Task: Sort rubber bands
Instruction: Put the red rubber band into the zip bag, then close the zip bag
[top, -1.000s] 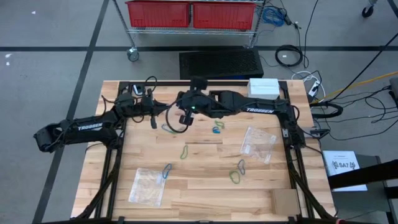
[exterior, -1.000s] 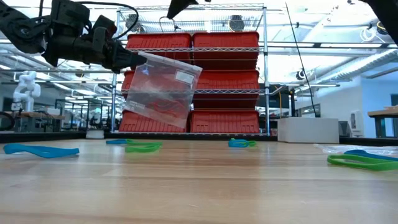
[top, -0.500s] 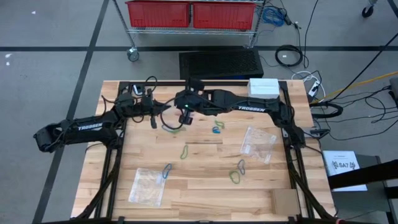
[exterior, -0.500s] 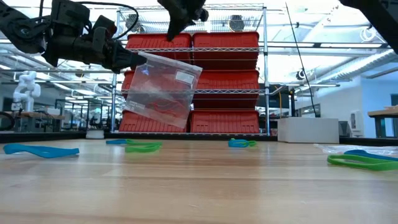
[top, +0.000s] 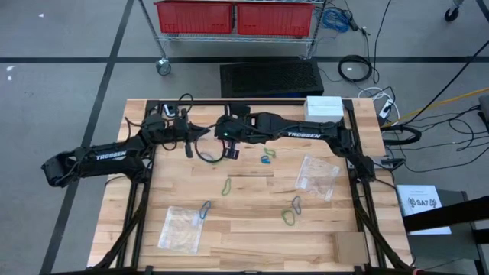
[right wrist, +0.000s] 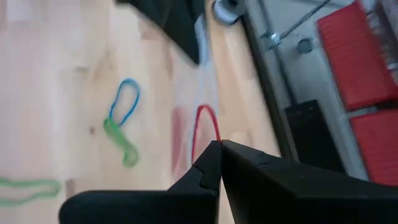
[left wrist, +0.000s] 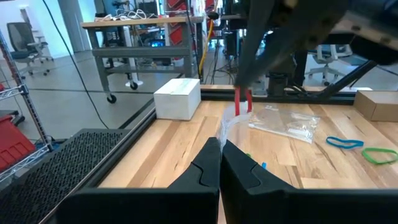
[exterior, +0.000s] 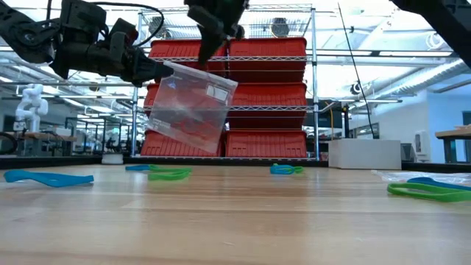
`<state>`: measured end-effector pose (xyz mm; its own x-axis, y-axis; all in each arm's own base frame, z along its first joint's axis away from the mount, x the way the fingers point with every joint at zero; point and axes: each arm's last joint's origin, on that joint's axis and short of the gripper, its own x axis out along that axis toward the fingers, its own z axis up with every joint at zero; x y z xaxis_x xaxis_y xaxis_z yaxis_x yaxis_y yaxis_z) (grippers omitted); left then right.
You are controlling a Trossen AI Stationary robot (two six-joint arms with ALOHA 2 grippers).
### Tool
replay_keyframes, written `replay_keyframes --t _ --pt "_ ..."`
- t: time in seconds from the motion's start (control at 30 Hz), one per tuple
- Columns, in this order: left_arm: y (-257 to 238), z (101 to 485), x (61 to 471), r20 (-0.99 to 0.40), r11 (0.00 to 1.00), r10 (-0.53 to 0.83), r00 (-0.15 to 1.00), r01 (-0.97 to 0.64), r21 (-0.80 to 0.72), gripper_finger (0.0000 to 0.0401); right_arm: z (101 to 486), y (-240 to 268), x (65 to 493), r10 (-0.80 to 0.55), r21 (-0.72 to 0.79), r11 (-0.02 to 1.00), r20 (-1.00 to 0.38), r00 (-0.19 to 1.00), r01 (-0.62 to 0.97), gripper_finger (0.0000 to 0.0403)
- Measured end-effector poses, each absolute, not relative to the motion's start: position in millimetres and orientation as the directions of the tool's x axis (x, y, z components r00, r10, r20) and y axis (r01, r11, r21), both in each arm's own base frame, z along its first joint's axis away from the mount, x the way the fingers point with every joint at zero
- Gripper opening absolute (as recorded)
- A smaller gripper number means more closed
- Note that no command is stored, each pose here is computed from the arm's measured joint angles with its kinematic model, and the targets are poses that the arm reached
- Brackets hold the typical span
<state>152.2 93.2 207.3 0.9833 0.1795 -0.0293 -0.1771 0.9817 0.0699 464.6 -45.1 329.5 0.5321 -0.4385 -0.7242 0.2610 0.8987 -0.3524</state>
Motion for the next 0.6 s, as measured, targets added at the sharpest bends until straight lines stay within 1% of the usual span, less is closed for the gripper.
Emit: replay_keyframes --t 0.17,0.27,0.4,0.6 --pt "93.2 207.3 152.2 -0.029 0.982 0.180 0.983 -0.177 0.070 0.0000 320.4 -51.7 468.3 -0.399 -0.307 0.916 -0.751 0.526 0.258 0.0001" --pt "93.2 207.3 152.2 -0.030 0.982 0.179 0.983 -0.177 0.070 0.0000 318.9 -53.3 469.0 -0.401 -0.310 0.916 -0.752 0.523 0.257 0.0013" --pt "93.2 207.3 152.2 -0.029 0.982 0.179 0.983 -0.177 0.070 0.0000 318.9 -52.6 469.5 -0.401 -0.322 0.916 -0.750 0.526 0.238 0.0048" --pt "93.2 207.3 152.2 -0.030 0.982 0.179 0.983 -0.177 0.070 0.0000 319.4 -46.1 470.5 -0.394 -0.327 0.919 -0.746 0.536 0.221 0.0118"
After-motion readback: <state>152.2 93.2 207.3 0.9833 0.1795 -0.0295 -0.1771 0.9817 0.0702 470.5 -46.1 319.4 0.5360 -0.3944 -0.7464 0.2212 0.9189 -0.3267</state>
